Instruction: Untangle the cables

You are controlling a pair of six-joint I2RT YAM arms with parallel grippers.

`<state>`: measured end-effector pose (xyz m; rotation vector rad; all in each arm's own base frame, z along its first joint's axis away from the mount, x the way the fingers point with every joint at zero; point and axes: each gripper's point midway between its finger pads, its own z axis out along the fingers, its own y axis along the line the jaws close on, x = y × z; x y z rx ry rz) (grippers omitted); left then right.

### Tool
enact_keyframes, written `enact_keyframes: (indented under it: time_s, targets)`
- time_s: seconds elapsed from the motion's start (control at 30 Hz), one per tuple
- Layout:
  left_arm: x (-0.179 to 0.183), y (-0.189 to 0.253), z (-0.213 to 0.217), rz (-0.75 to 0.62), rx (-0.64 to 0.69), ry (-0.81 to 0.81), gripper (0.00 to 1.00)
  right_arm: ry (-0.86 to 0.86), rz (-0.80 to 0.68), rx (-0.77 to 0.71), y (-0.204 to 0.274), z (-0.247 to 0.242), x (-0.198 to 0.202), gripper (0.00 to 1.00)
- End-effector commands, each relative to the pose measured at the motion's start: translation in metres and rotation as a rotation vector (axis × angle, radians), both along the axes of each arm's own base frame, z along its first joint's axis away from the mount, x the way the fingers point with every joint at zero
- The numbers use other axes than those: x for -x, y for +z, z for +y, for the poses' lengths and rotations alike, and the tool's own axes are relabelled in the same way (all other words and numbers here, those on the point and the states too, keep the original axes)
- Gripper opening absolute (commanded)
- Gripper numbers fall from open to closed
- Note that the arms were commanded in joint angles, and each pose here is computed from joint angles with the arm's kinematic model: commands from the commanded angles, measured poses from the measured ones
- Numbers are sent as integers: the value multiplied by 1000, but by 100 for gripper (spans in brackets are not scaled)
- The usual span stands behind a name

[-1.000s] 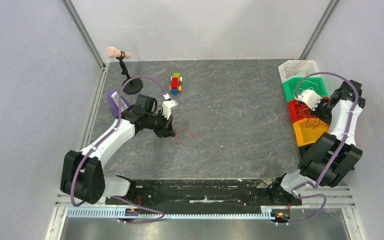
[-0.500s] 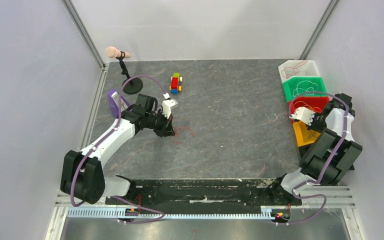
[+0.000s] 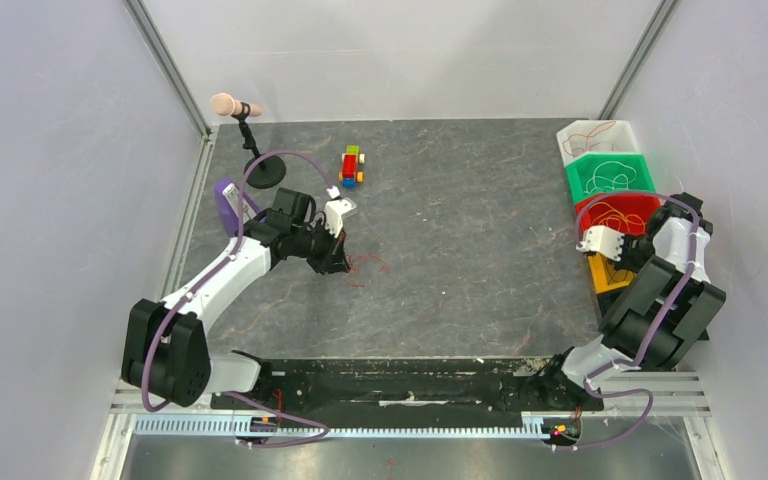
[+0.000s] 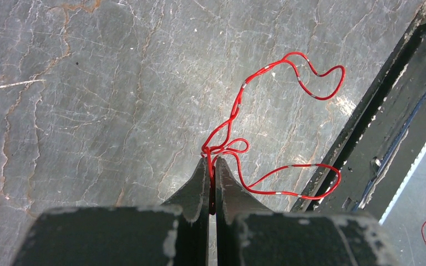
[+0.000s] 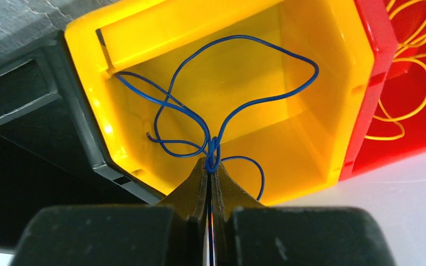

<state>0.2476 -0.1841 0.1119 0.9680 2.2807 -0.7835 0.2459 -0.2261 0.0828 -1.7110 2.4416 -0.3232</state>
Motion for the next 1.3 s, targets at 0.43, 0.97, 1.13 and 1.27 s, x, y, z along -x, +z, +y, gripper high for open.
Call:
enact_keyframes:
  time_s: [0.43,0.97,1.13,1.27]
  targets:
    - [-14,17,-7,-49,24,-1,2,-27,-165,-133,47,14,-37,75]
    - [-16,68,-85,-61,334,-23,2,-217,-50,-1284,132,369,-59,98]
    - [-5,73,-111,-68,343,-80,2,-143,70,-1359,128,459,-34,98]
    - [3,74,-124,-75,349,-118,2,-113,159,-1354,120,498,-23,94]
